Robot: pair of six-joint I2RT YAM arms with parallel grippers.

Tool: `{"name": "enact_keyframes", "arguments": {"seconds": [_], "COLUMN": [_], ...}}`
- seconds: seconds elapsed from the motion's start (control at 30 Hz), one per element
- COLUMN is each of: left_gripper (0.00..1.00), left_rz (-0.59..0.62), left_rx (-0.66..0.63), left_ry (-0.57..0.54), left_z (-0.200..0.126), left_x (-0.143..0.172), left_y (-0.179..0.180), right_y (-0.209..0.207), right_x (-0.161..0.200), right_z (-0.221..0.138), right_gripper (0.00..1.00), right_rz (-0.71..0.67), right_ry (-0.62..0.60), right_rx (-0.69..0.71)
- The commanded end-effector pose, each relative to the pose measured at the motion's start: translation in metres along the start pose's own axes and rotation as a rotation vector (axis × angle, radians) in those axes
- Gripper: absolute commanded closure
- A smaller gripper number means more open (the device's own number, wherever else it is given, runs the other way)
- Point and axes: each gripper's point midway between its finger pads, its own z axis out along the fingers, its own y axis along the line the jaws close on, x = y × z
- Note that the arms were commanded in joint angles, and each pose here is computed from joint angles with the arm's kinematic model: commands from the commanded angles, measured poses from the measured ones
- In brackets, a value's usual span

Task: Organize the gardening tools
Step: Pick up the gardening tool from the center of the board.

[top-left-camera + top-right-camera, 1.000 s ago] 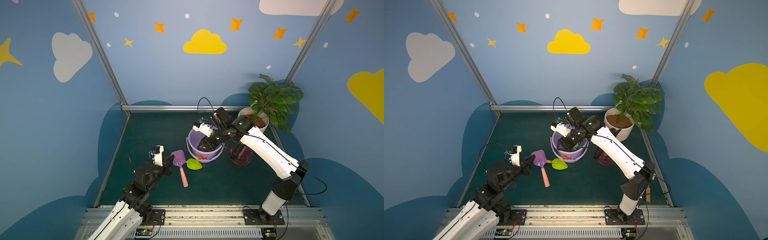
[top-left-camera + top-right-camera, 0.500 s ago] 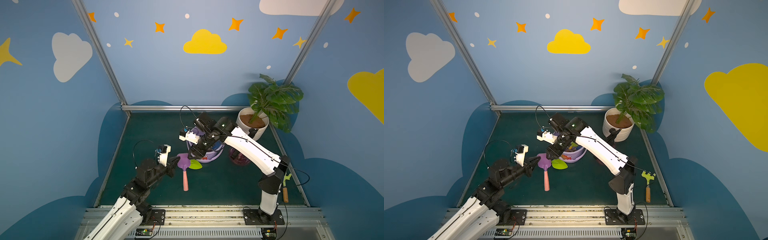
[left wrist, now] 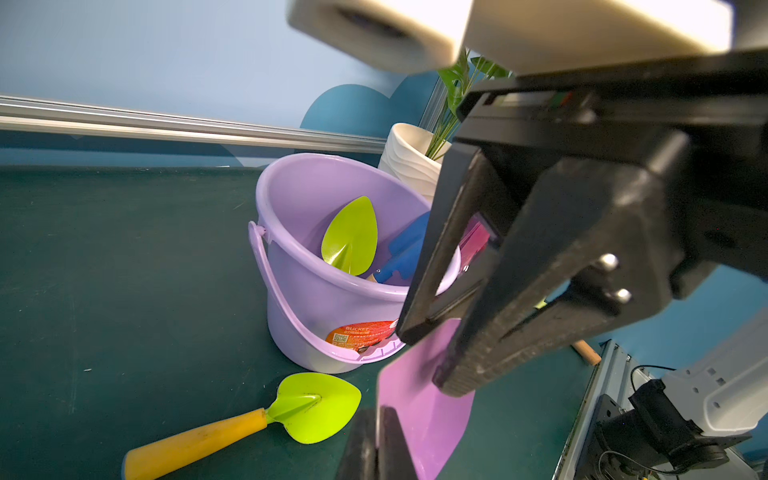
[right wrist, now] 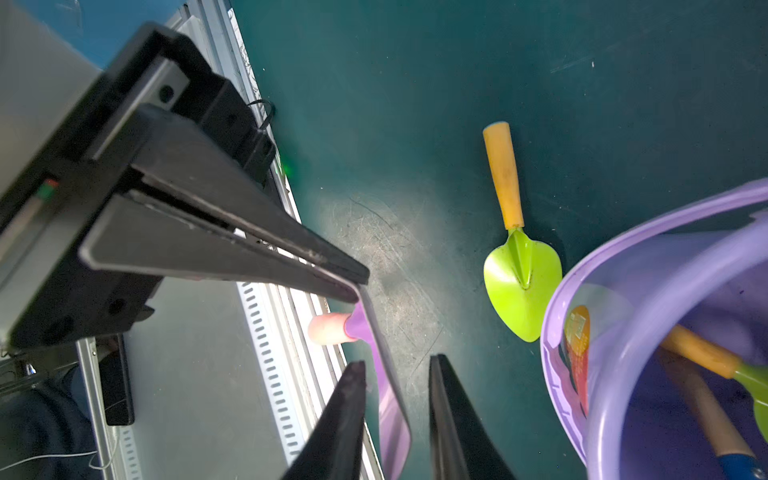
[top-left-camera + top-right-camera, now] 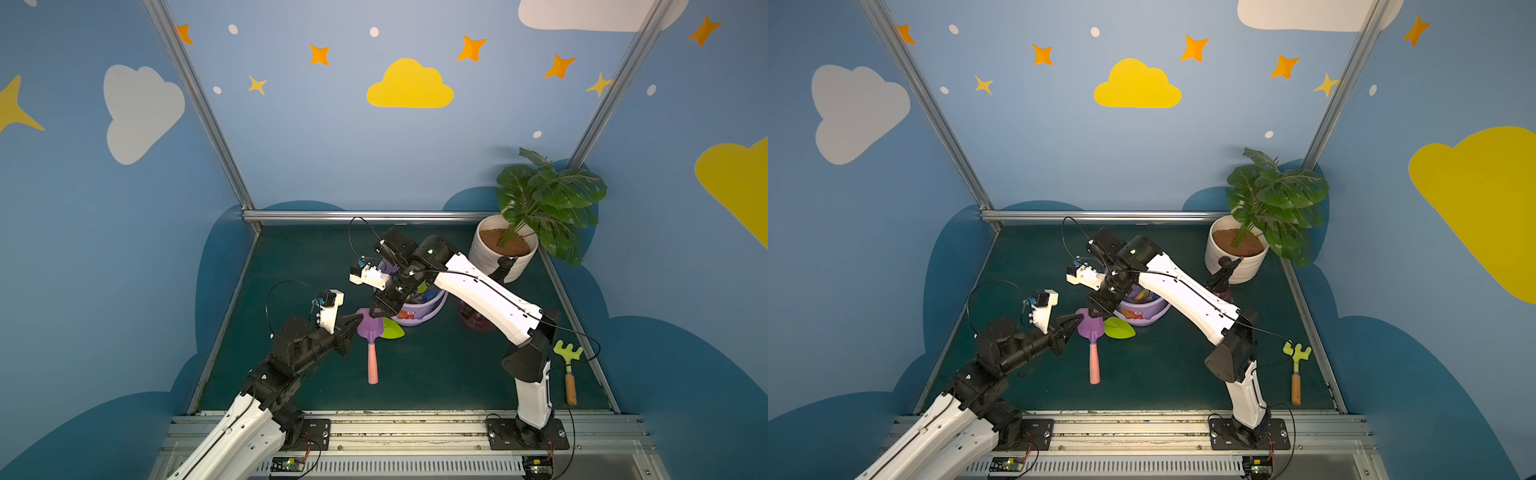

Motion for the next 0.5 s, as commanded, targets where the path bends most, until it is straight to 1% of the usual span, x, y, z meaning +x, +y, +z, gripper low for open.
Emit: {"name": "enact_keyframes", "arguments": {"seconds": [0.0,0.17,0.23,0.33,0.47], "left_gripper": [0.98,0.97,0.96,0.9,0.76], "left_rz": [0.038,0.038,0.038,0.035,0.032], "left_rx": [0.038,0.033,0.032,0.025,0.013], "left_ry": [-0.064,-0.066,-0.066,-0.066,-0.069], "left_z": [-0.004,-0.004,-0.004,-0.004,-0.004], "left_x": [-0.02,-0.02,-0.019,-0.018,-0.018], "left_y": [-0.011,-0.01,-0.01,-0.009,-0.007], "right_y": [0.007,0.007,0.007,0.005,0.0], "right_x": [0.0,-0.001,-0.001,-0.001,-0.004], "right_z": [0.002,0.002,0.001,-0.001,-0.008], "right_gripper": [0.81,0.95,1.0,1.0,1.0], "right_rz": [0.005,0.005,0.009,0.026,0.063], "right_ry": [0.014,0.011,0.008,0.003,-0.019], "right_rx": [-0.032,-0.037,-0.041,-0.041,-0.029]}}
